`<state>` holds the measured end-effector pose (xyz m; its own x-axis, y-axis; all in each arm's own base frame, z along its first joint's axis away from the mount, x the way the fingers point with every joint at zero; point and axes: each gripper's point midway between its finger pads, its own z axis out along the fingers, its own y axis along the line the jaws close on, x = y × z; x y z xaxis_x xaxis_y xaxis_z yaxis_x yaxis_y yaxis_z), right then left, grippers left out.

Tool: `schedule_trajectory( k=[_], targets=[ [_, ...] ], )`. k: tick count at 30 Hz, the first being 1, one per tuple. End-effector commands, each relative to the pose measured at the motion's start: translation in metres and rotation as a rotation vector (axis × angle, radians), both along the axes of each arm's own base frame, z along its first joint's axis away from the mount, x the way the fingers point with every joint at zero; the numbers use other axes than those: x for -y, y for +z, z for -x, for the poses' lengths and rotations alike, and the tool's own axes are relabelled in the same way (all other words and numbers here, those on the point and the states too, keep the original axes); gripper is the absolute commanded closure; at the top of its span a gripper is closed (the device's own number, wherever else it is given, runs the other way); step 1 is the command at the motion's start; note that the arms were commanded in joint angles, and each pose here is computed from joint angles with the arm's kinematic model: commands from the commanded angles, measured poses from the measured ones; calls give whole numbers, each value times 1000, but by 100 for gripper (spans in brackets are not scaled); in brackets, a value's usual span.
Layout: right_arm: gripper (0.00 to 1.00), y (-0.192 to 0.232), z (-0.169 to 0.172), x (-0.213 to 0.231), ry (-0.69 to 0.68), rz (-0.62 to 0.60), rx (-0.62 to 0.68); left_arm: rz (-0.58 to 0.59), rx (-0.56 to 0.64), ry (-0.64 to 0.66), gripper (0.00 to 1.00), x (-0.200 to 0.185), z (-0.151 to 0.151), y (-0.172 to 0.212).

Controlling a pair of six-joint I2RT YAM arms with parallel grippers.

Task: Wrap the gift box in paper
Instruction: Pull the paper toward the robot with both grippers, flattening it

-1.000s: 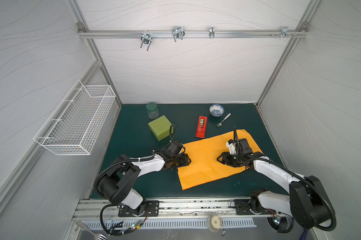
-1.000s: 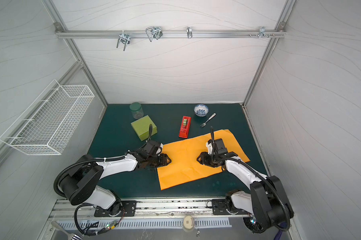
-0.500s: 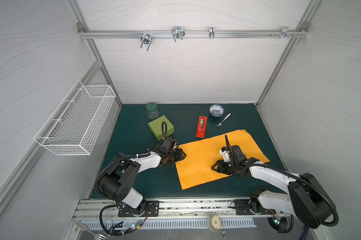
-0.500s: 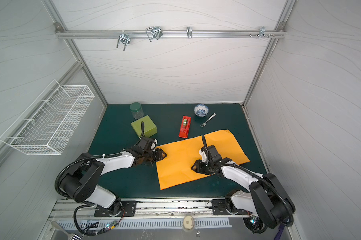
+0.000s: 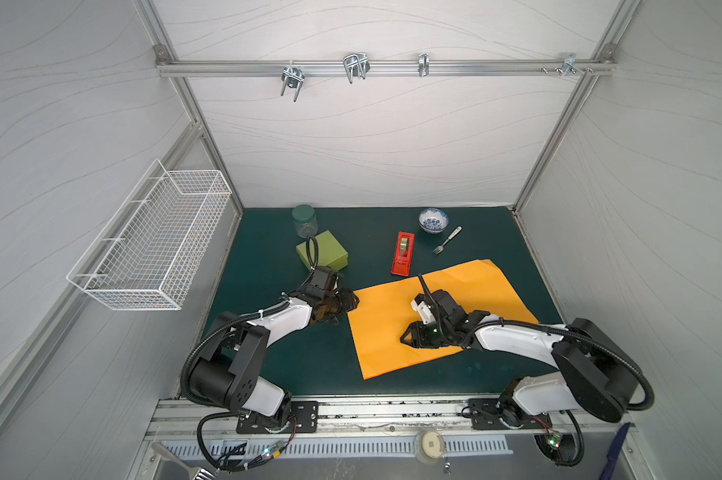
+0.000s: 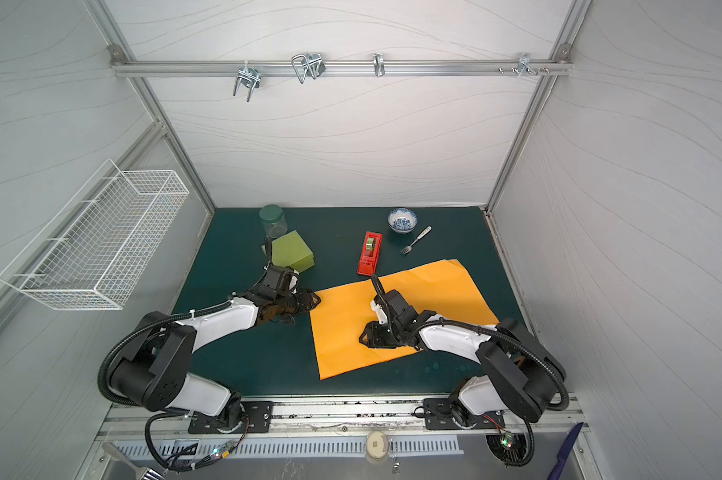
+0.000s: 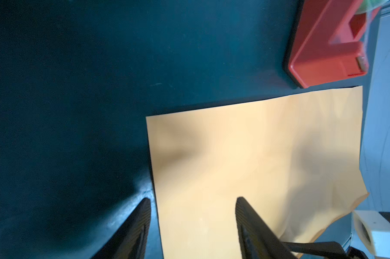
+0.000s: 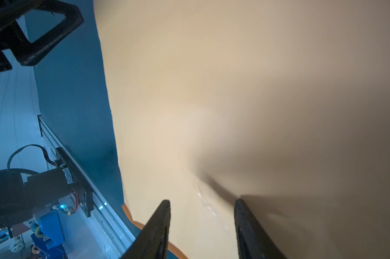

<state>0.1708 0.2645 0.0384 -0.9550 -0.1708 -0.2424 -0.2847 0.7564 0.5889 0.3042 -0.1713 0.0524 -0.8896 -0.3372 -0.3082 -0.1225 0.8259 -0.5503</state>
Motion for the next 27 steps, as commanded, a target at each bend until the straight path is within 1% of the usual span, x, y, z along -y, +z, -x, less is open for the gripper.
schedule_trajectory(
  k=[1, 4, 7, 10, 14, 17, 21, 27],
  targets=[
    [51, 2, 17, 14, 102, 43, 21, 5, 57, 4, 36, -2, -1, 19],
    [51, 5, 39, 24, 178, 48, 4, 23, 54, -7, 34, -3, 9, 20],
    [49, 5, 58, 33, 222, 65, -11, 47, 71, -21, 31, -2, 17, 23],
    [47, 4, 73, 30, 264, 42, -41, 48, 83, -34, 28, -3, 22, 26],
    [47, -1, 86, 18, 323, 54, -56, 37, 84, -36, 26, -6, 26, 27],
    [51, -8, 90, 8, 345, 48, -73, 36, 86, -31, 25, -8, 28, 29],
    [54, -10, 88, -9, 362, 35, -57, 21, 87, -17, 25, -12, 30, 27],
    [56, -9, 71, -37, 352, 4, -7, -7, 85, 0, 24, -18, 31, 23]
  ],
)
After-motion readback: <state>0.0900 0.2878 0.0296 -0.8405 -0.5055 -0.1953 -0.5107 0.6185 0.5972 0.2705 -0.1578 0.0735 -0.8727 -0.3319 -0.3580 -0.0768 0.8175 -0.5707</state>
